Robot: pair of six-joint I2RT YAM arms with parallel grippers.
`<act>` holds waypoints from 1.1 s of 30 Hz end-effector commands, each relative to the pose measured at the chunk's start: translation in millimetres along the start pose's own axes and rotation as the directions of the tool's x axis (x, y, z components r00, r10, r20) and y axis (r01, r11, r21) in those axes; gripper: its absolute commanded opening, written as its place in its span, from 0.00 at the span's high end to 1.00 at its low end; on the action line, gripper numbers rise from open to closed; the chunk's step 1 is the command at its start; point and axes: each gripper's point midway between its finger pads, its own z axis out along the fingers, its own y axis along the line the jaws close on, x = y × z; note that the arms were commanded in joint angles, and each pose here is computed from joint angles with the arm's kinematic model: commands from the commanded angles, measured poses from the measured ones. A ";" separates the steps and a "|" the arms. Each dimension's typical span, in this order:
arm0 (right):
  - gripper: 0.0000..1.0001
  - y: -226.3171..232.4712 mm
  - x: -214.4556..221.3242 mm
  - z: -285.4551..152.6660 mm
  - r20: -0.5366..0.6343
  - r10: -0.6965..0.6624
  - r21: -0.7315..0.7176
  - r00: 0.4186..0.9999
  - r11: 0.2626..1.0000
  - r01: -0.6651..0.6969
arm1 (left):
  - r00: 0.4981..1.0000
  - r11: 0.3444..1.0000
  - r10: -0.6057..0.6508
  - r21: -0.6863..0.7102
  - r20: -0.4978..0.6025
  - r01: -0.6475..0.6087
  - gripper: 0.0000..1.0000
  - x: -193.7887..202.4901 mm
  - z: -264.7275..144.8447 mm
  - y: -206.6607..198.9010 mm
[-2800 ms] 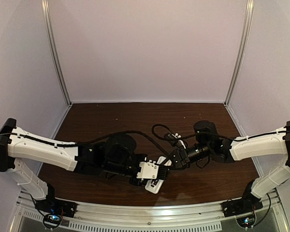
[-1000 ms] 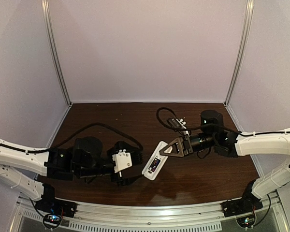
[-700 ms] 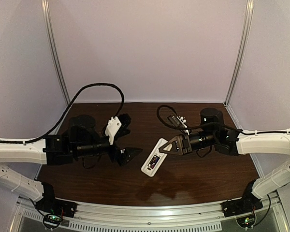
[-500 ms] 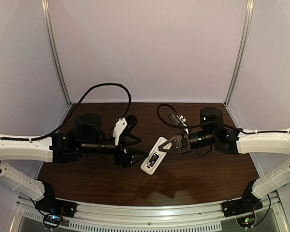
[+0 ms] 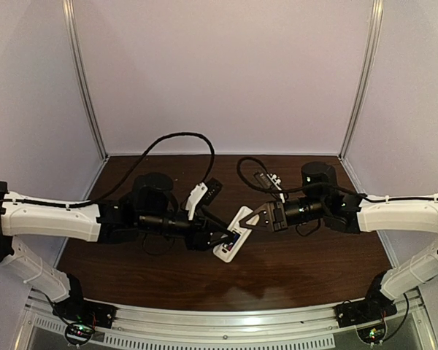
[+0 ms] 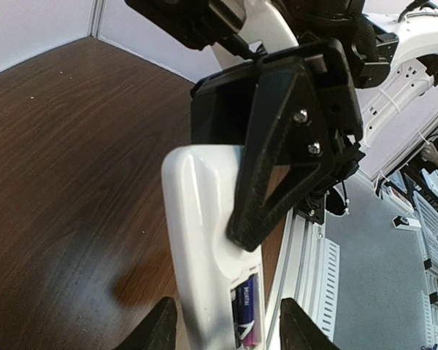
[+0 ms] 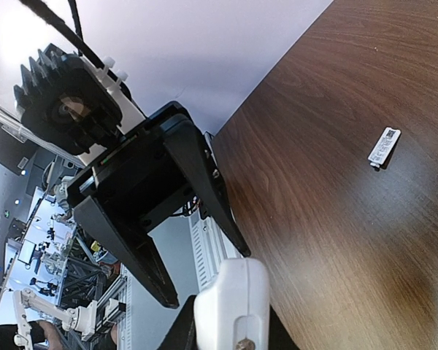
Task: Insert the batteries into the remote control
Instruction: Press the battery in the battery compartment.
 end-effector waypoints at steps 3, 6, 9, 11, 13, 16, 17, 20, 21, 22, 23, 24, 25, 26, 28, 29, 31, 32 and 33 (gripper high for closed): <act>1.00 8.0 -9.0 -1.5 0.029 -0.042 -0.005 0.999 0.999 0.042 | 0.998 0.999 -0.006 0.032 0.055 0.004 0.52 -23.0 6.4 -3.8; 1.00 8.5 -8.8 -1.2 0.030 -0.043 -0.007 0.999 0.999 0.043 | 0.999 0.999 -0.006 0.046 0.046 0.004 0.53 -21.3 9.8 -4.6; 1.00 9.2 -9.2 -1.6 0.030 -0.044 -0.007 0.999 0.999 0.044 | 0.999 0.999 -0.008 0.048 0.037 0.006 0.56 -18.2 12.4 -3.6; 1.00 9.9 -8.9 -1.3 0.029 -0.044 -0.010 0.999 0.999 0.044 | 0.999 0.999 -0.010 0.044 0.031 0.009 0.57 -16.3 13.8 -2.4; 1.00 11.7 -9.3 -1.3 0.030 -0.047 -0.015 0.998 0.999 0.047 | 1.000 0.999 -0.015 0.034 0.024 0.014 0.59 -14.7 15.5 0.2; 1.00 13.2 -10.2 -1.5 0.032 -0.049 -0.017 0.998 0.999 0.050 | 1.000 0.999 -0.019 0.029 0.016 0.018 0.60 -13.6 18.2 1.9; 1.00 14.1 -10.1 -1.2 0.030 -0.050 -0.019 0.998 0.999 0.050 | 1.000 1.000 -0.020 0.024 0.016 0.020 0.61 -14.1 18.7 2.9; 1.00 16.0 -10.3 -1.0 0.030 -0.055 -0.025 0.998 0.998 0.056 | 1.000 1.000 -0.029 -0.002 0.004 0.029 0.64 -11.5 21.3 8.4; 1.00 16.3 -10.0 -1.0 0.029 -0.056 -0.025 0.998 0.998 0.057 | 0.999 0.999 -0.032 -0.011 0.000 0.032 0.66 -10.3 21.9 10.7; 1.00 16.8 -10.4 -1.2 0.030 -0.058 -0.026 0.998 0.998 0.059 | 0.999 0.999 -0.036 -0.013 -0.004 0.035 0.67 -9.0 22.4 11.5; 1.00 16.9 -10.6 -1.5 0.030 -0.058 -0.027 0.998 0.998 0.059 | 0.999 0.999 -0.040 -0.018 -0.006 0.039 0.69 -8.1 23.0 13.1; 1.00 17.4 -10.8 -1.8 0.031 -0.060 -0.027 0.998 0.998 0.061 | 0.999 0.999 -0.043 -0.023 -0.012 0.043 0.70 -6.3 23.7 14.8; 1.00 18.1 -11.1 -2.2 0.033 -0.062 -0.028 0.998 0.998 0.063 | 0.999 0.999 -0.045 -0.025 -0.016 0.044 0.72 -5.1 24.3 16.1; 1.00 18.5 -11.2 -2.5 0.033 -0.063 -0.029 0.997 0.998 0.064 | 0.999 0.999 -0.046 -0.028 -0.022 0.045 0.73 -3.3 25.2 16.9; 1.00 21.5 -12.7 -3.2 0.037 -0.069 -0.036 0.997 0.997 0.071 | 0.998 0.998 -0.046 -0.035 -0.037 0.044 0.75 1.4 26.6 19.1; 1.00 23.2 -13.3 -3.5 0.039 -0.071 -0.041 0.997 0.997 0.073 | 0.998 0.998 -0.045 -0.039 -0.043 0.044 0.76 3.4 27.4 20.4; 1.00 26.4 -15.2 -4.6 0.045 -0.074 -0.049 0.996 0.996 0.076 | 0.998 0.999 -0.033 -0.041 -0.053 0.031 0.77 6.2 27.7 21.3; 1.00 27.2 -15.6 -4.6 0.046 -0.071 -0.052 0.996 0.996 0.074 | 0.998 0.999 -0.029 -0.047 -0.059 0.026 0.77 8.0 28.0 22.7; 1.00 28.1 -16.3 -4.8 0.048 -0.069 -0.056 0.996 0.996 0.072 | 0.998 0.998 -0.023 -0.057 -0.061 0.019 0.77 8.2 28.0 24.5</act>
